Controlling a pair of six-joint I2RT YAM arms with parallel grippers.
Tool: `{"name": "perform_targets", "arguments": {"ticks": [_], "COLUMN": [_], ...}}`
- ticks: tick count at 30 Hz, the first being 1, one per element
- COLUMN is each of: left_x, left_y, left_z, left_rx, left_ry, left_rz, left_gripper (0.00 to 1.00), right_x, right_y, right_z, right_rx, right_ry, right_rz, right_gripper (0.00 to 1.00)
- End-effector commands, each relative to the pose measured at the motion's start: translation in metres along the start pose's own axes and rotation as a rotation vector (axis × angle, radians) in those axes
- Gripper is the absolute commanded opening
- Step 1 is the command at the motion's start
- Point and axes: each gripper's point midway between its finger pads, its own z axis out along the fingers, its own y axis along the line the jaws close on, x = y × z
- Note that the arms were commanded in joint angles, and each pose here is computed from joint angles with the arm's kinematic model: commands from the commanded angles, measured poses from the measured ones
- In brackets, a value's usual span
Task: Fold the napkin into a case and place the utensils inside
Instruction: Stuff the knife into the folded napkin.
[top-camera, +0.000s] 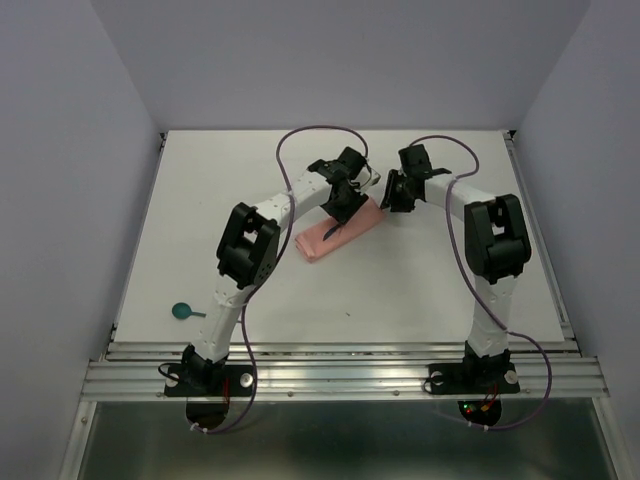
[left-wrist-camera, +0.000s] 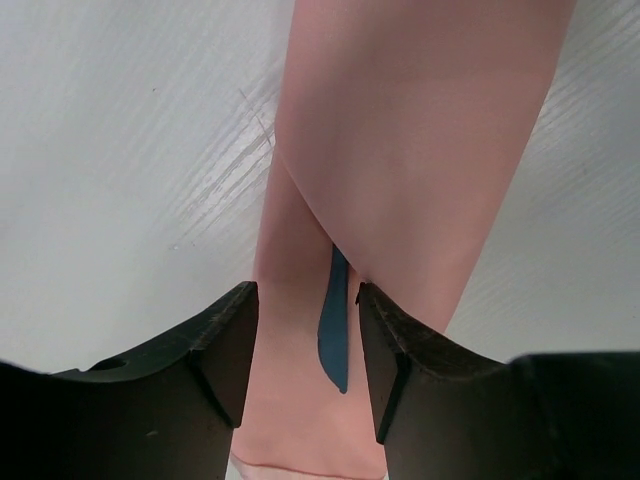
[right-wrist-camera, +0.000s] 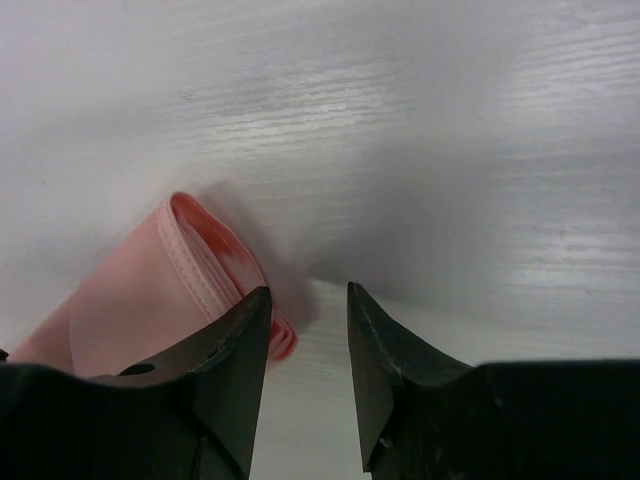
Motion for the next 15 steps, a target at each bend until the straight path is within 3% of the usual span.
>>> {"name": "perform_targets", "arguments": {"ticks": [1, 6, 11, 12, 15], "left_x": [-0.030, -0.027, -0.004, -0.002, 0.020], "left_y": [0.011, 0.022, 0.051, 0.060, 0.092], "left_z": [-0.063, -0.080, -0.083, -0.085, -0.088], "left_rx": [-0.043, -0.082, -0.040, -0.038, -0.030], "left_ry": [-0.140, -0.161, -0.188, -0.208, -0.236], "left_rz": [-0.006, -0.049, -0.239, -0.285, -0.481], "left_gripper": [0.56, 0.55, 0.49, 0.46, 0.25], "right_x": [-0.025, -0.018, -0.009, -0.008, -0.001], "right_y": [0.002, -0.004, -0.002, -0.001, 0.010], "right_z": [-0.034, -0.048, -0.068, -0.071, -0.083], "right_rx": [0.030, 0.047, 0.022, 0.013, -0.025], "right_ry": [-0.104, -0.112, -0.113, -0.113, -0.115], "right_rz": [-0.006, -0.017, -0.029, -0.030, -0.047], "right_gripper": [0.45, 0.47, 0.43, 0.41, 0.22]}}
